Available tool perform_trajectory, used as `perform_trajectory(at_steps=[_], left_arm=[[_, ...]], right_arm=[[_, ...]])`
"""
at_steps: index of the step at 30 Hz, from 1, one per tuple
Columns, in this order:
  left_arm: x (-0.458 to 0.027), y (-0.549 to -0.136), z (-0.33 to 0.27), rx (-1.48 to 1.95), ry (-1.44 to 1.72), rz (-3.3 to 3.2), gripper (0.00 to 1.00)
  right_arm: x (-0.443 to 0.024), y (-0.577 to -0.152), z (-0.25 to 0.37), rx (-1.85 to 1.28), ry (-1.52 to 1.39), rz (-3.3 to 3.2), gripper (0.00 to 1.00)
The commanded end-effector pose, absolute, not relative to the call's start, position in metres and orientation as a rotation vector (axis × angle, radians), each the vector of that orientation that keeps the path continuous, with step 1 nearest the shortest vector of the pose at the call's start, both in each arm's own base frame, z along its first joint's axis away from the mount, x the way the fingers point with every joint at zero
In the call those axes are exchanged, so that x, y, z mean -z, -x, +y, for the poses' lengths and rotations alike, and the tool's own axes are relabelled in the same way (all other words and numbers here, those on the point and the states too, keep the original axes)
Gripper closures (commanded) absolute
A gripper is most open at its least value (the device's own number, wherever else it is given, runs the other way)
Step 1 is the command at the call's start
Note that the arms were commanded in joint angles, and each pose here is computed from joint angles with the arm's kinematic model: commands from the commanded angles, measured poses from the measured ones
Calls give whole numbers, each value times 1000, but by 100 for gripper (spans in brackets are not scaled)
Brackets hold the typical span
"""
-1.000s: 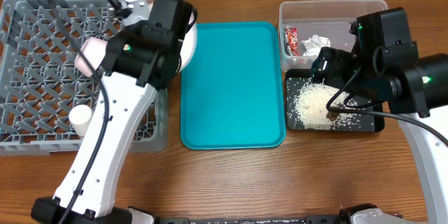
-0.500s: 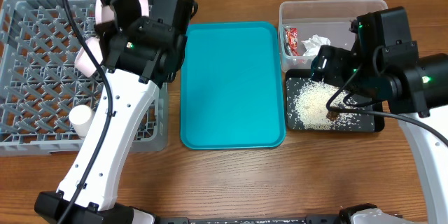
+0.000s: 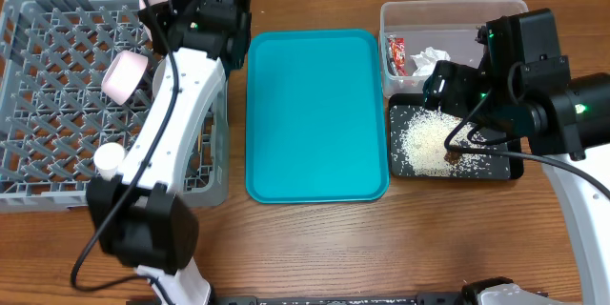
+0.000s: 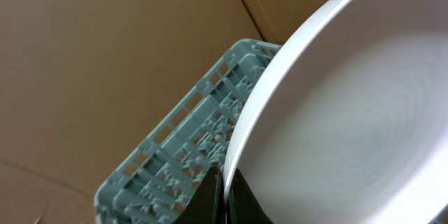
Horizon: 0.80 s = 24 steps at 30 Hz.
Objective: Sort waste into correct bins and load items into the dishwasher
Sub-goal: 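Stand the white plate upright in the dish rack with the left gripper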
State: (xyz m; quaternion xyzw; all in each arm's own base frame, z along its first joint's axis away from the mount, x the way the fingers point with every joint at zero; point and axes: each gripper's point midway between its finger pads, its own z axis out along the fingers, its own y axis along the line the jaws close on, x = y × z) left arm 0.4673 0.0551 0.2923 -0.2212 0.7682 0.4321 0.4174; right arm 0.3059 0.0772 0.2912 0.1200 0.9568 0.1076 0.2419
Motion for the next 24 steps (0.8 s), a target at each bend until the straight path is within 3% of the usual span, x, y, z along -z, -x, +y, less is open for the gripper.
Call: perform_trajectory(at_steps=[1,20,22,24], left_arm=[[-280,-485,54,-1100,480,1965,96],[-220,-505,36,-988,428,2108,96],[-219,-505,36,-984,427,2110,92],[-219,-506,35,-980,428,2106,82]], right_arm=[[-298,-303,77,-308,-321,2593,10],[-297,-300,79,-319,-318,2607,11],[-297,-300,78,-318,-319,2610,11],[-296,-299,78,-318,-319,2611,11]])
